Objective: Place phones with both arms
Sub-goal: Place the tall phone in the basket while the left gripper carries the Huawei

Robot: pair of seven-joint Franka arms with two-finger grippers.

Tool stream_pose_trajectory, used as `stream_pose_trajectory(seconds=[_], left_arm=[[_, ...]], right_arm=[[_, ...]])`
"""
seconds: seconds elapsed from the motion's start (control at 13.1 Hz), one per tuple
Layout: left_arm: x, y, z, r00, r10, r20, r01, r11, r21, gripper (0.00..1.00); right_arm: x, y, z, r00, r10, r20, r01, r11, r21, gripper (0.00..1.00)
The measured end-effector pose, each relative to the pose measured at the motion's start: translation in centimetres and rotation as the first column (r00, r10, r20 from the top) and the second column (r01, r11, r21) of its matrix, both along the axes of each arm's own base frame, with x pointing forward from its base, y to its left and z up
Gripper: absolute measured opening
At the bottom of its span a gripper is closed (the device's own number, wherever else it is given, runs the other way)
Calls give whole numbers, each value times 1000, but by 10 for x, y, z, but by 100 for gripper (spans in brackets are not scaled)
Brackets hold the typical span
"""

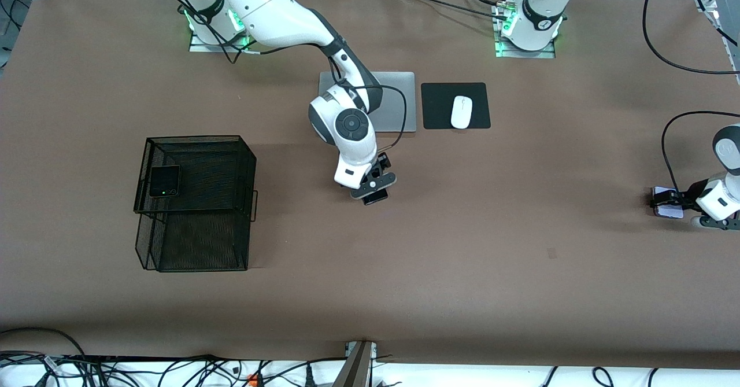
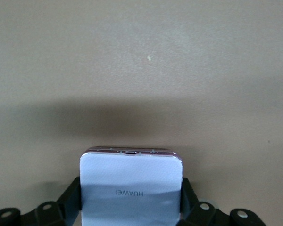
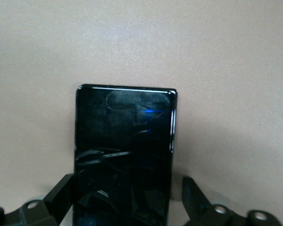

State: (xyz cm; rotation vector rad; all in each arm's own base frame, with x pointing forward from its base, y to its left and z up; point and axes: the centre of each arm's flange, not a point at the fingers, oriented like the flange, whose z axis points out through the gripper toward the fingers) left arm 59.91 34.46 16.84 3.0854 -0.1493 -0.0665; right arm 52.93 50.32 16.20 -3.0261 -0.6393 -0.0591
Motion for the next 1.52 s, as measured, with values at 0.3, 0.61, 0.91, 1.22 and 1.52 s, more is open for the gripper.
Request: stream_pose_trajectory(seconds=[0.3,0.61,0.91,1.22,1.52], left_arm=[[21,-36,49,997,-65,-42,64,997,-34,85],[35,-91,124,993,-66,-95,62,997,-37,85],[52,-189,180,981,19,-192,-29,998,-50,85],[69,-336,194,976,-28,-218,26,1000,-14,85],[54,-513,186,976,-72,-203,75,997,6,85]], right_arm=[[0,3,5,1000,2,6,-2,1000,8,85],[3,6,29,1000,-10,1,10,1000,10,80],[29,-14,127,996,-77,-42,74,996,-58,80],[67,-109,234,972,-217,-90,206,972,-116,79],[90,-252,266,934,-335,-121,309,931,-195,79]])
